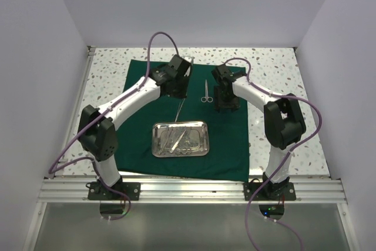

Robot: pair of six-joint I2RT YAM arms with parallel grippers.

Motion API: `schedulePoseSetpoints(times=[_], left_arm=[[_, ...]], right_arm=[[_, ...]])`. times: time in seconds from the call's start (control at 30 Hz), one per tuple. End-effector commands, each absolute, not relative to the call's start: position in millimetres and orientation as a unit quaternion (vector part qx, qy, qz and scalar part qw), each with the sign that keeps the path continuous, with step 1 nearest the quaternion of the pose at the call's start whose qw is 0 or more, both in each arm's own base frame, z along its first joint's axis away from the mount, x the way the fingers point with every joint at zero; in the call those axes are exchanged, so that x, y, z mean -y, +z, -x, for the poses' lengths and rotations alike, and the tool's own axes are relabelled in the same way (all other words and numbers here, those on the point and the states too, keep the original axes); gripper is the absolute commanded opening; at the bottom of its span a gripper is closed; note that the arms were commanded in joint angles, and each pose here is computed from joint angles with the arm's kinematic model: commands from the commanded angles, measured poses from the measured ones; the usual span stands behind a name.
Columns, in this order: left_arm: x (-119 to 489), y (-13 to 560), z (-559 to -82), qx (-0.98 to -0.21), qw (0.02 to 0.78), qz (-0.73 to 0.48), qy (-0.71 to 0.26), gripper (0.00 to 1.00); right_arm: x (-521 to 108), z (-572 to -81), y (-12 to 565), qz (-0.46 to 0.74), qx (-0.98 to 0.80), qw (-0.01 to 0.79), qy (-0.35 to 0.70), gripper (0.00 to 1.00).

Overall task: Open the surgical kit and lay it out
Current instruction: Pick up the medical item from the container, then place the medical item in the surgical kit.

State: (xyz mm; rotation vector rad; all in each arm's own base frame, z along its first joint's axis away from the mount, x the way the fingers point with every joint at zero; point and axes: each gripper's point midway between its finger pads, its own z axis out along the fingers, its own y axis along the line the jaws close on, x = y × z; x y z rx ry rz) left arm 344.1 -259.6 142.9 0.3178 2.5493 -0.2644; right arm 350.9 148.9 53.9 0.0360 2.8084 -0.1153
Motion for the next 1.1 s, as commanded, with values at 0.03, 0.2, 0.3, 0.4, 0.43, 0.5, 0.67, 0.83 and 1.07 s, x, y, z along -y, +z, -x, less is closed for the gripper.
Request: schedulePoseSetpoints(times=[0.03, 0.2, 0.3, 0.4, 0.43, 0.5, 0.67, 0.83, 1.07], left_arm=[[249.3, 149.0, -388.1, -0.947, 0.298, -0.11, -0.05, 0.0], [260.7, 138.3, -457.8, -0.937, 0.336, -0.062, -0.079, 0.0], [259.9, 125.6, -496.5, -0.931, 0.353, -0.037, -0.081, 0.0], [273.3, 114.2, -522.3, -0.926, 0.359, -0.039, -0.112, 0.0], [279.3, 113.8, -528.8, -0.922, 0.365, -0.041, -0.124, 0.0], [287.7, 107.8, -538.6, -0.919, 0.368, -0.035, -0.136, 0.0], [289.3, 99.0, -552.3, -0.917, 0.373, -0.019, -0.138, 0.4], [269.2, 108.5, -542.0, -0.92, 0.375, -0.017, -0.109, 0.67], [245.8, 165.9, -459.4, -0.916, 0.381, -0.076, -0.097, 0.55]], right_arm=[[-146.7, -357.8, 80.6, -0.02, -0.98, 0.195, -0.036, 0.6], [-143.9, -347.0, 90.0, -0.023, -0.98, 0.195, -0.03, 0.6], [-139.4, -336.3, 97.3, -0.027, -0.98, 0.196, -0.029, 0.6], [-133.4, -323.2, 101.4, -0.031, -0.98, 0.195, -0.029, 0.6], [-130.0, -315.8, 98.3, -0.03, -0.981, 0.189, -0.031, 0.6], [-124.7, -308.2, 102.1, -0.033, -0.98, 0.194, -0.033, 0.6], [-110.4, -280.9, 86.2, -0.032, -0.983, 0.173, -0.046, 0.6], [-110.4, -275.9, 78.1, -0.029, -0.985, 0.167, -0.044, 0.61], [-121.4, -293.5, 87.1, -0.018, -0.983, 0.181, -0.027, 0.61]])
